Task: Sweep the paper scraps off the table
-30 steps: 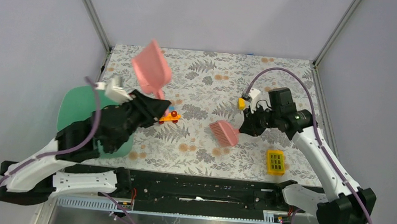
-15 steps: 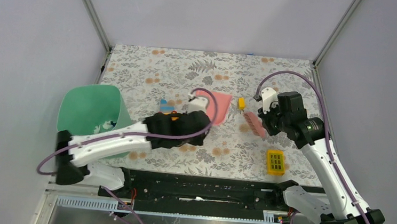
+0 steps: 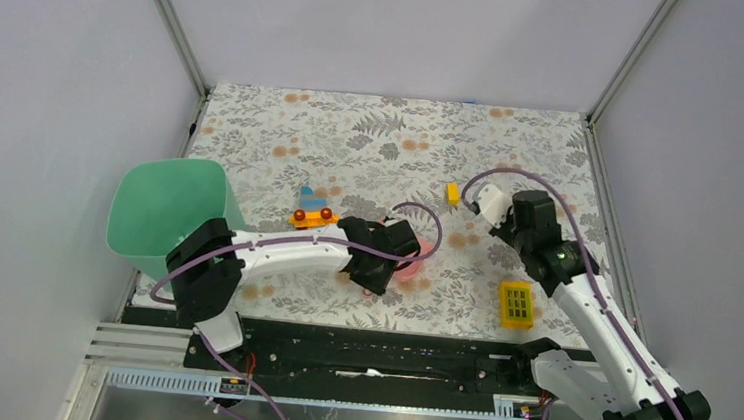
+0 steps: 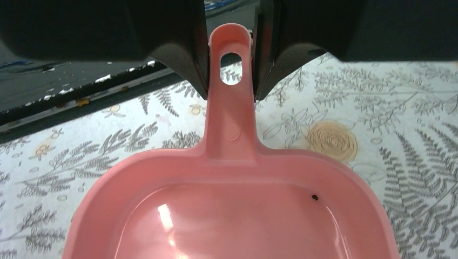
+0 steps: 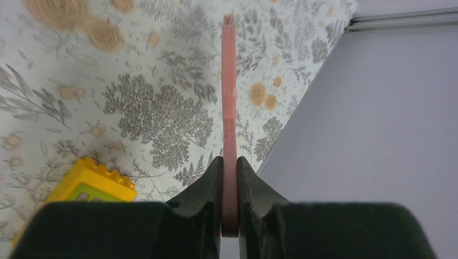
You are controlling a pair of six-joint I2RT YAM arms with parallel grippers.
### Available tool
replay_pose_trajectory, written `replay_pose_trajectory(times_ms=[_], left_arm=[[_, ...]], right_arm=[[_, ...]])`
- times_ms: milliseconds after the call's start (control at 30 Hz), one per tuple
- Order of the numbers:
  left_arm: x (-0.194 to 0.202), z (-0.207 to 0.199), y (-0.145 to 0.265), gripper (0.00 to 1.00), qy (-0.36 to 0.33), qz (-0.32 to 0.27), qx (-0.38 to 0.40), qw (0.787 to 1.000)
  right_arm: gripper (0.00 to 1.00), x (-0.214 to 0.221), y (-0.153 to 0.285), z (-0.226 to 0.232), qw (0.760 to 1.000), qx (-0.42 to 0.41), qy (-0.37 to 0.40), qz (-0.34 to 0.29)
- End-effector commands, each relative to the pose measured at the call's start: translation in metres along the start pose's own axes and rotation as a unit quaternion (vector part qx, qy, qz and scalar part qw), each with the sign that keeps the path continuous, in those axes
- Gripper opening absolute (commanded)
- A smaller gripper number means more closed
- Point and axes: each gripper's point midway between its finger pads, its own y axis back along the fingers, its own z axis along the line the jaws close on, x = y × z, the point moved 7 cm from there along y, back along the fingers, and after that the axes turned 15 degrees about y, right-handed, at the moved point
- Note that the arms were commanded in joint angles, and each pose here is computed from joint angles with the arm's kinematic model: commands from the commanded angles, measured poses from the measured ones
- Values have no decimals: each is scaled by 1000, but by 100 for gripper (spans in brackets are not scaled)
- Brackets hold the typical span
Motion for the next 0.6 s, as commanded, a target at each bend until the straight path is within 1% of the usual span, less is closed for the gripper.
replay_pose_trajectory(times_ms=[0,100,200,267,333,433,500,567], left_arm=[[-21,-13,-11,17,8,-7,65,998],[-31,-13,-22,20,4,0,58,998],[-40,-16,-30,23,-3,2,52,999],[-45,-19,-38,23,-4,7,50,999],[-49,-22,-43,26,-2,10,48,999],[-55,-27,-48,32,2,11,51,999],[-58,-29,-49,36,2,11,56,998],[-60,-30,-48,38,4,11,60,998]], right_arm=[[3,9,-31,6,996,42,79,26],[3,12,-45,21,995,35,88,15],[4,9,-48,30,997,17,78,-7],[8,5,-44,37,998,-10,59,-35],[11,1,-36,51,994,-64,49,-70],[20,-6,-23,76,977,-154,48,-139],[32,-6,-15,90,964,-202,51,-163],[42,-6,-13,99,959,-222,41,-171]])
